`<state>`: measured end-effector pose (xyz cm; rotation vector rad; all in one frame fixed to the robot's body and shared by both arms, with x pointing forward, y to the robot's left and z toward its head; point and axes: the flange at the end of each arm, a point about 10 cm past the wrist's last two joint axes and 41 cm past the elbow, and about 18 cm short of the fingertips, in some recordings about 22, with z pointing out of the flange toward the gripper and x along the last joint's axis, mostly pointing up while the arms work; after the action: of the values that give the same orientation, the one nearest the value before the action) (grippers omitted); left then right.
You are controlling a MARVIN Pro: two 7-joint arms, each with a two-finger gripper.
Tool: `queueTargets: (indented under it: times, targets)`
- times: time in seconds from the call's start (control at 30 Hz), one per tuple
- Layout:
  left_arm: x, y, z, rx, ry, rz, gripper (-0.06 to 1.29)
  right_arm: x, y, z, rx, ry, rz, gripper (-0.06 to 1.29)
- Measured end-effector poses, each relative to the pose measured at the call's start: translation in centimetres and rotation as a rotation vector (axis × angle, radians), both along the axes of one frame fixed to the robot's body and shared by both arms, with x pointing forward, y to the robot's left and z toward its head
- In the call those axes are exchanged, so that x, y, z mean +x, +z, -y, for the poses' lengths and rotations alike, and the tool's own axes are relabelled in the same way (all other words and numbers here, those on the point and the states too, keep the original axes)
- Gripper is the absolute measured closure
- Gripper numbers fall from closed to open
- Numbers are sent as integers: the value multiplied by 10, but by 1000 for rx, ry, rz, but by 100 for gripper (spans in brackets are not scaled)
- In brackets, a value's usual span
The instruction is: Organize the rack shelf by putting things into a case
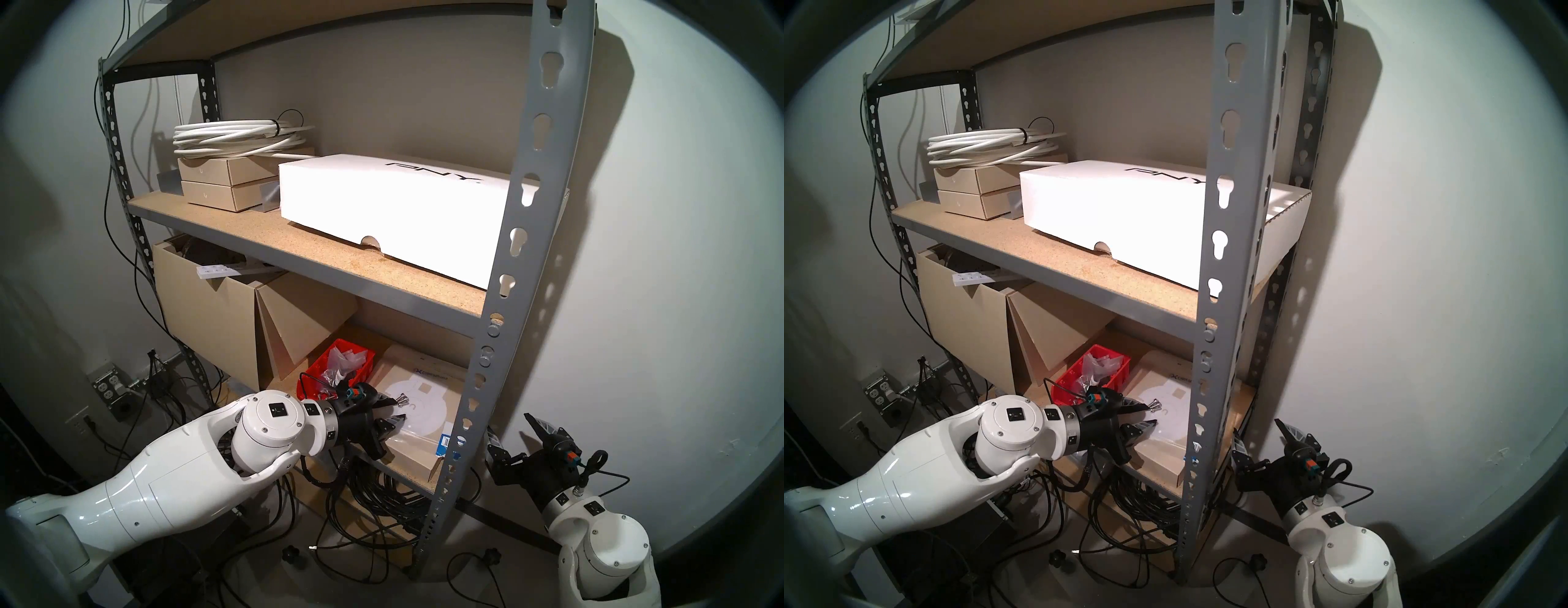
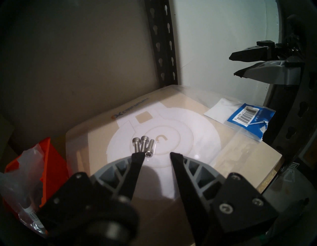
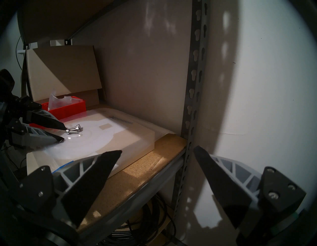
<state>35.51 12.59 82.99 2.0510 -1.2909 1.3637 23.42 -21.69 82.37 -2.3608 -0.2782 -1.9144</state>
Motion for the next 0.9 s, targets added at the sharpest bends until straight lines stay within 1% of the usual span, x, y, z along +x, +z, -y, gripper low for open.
queueTargets:
  times: [0.1, 0.2, 0.6, 0.9]
  targets:
    - [1, -1, 0, 1, 0, -1, 67, 0, 0, 0, 0, 0, 0, 1]
    - [2, -2, 1, 0, 0, -3, 72, 0, 0, 0, 0, 0, 0, 1]
    - [2, -2, 1, -11, -1, -12, 72, 0, 0, 0, 0, 0, 0, 1]
    - [-1, -1, 3, -21, -8, -17, 71, 0, 0, 0, 0, 0, 0, 1]
